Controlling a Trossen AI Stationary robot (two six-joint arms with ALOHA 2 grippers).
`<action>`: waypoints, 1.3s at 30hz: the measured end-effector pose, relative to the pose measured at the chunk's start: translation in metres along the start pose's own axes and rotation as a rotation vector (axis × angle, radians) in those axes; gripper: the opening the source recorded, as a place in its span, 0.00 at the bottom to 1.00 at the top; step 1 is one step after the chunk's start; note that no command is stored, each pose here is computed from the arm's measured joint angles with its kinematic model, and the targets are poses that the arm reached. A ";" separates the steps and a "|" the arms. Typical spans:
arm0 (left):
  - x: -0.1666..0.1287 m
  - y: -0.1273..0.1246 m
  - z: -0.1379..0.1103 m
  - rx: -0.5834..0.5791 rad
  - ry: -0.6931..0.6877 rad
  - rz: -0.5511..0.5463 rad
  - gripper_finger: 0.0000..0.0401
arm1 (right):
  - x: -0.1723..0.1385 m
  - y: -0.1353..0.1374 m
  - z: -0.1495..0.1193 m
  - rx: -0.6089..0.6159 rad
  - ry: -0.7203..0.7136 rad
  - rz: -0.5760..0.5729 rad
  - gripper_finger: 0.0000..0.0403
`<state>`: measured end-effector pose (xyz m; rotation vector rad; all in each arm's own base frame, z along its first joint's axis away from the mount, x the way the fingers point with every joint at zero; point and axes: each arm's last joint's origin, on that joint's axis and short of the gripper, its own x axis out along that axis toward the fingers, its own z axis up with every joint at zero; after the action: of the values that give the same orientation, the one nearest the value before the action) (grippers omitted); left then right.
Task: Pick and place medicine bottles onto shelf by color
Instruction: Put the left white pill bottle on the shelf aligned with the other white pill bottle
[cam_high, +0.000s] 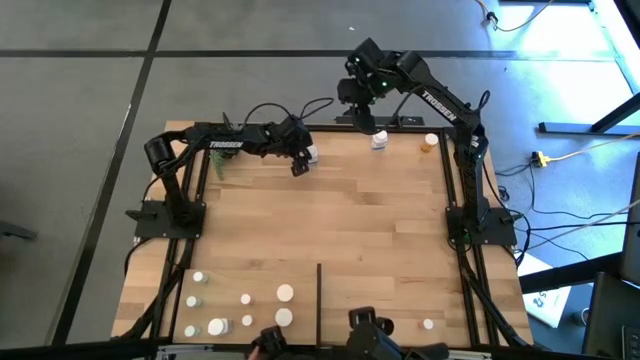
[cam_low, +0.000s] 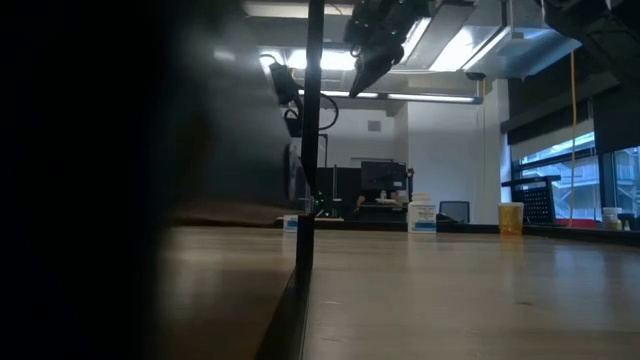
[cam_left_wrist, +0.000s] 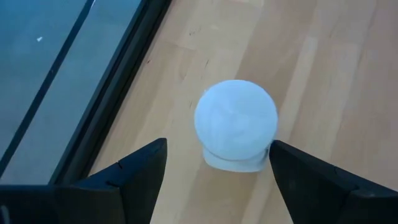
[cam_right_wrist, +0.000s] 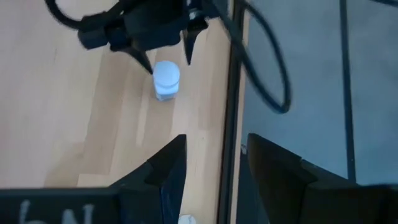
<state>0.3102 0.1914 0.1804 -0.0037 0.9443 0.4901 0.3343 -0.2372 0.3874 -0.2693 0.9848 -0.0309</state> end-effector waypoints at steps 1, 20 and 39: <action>0.000 -0.001 0.000 0.001 -0.001 -0.002 0.69 | 0.000 0.000 0.000 -0.001 -0.005 -0.004 0.42; 0.000 -0.004 0.002 0.061 -0.022 -0.039 0.69 | 0.000 -0.005 0.006 -0.017 -0.059 -0.053 0.42; -0.001 -0.004 0.004 0.079 -0.051 -0.051 0.50 | 0.000 -0.006 0.006 -0.019 -0.064 -0.058 0.42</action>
<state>0.3148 0.1889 0.1828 0.0559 0.9106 0.4043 0.3399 -0.2413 0.3924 -0.3141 0.9136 -0.0657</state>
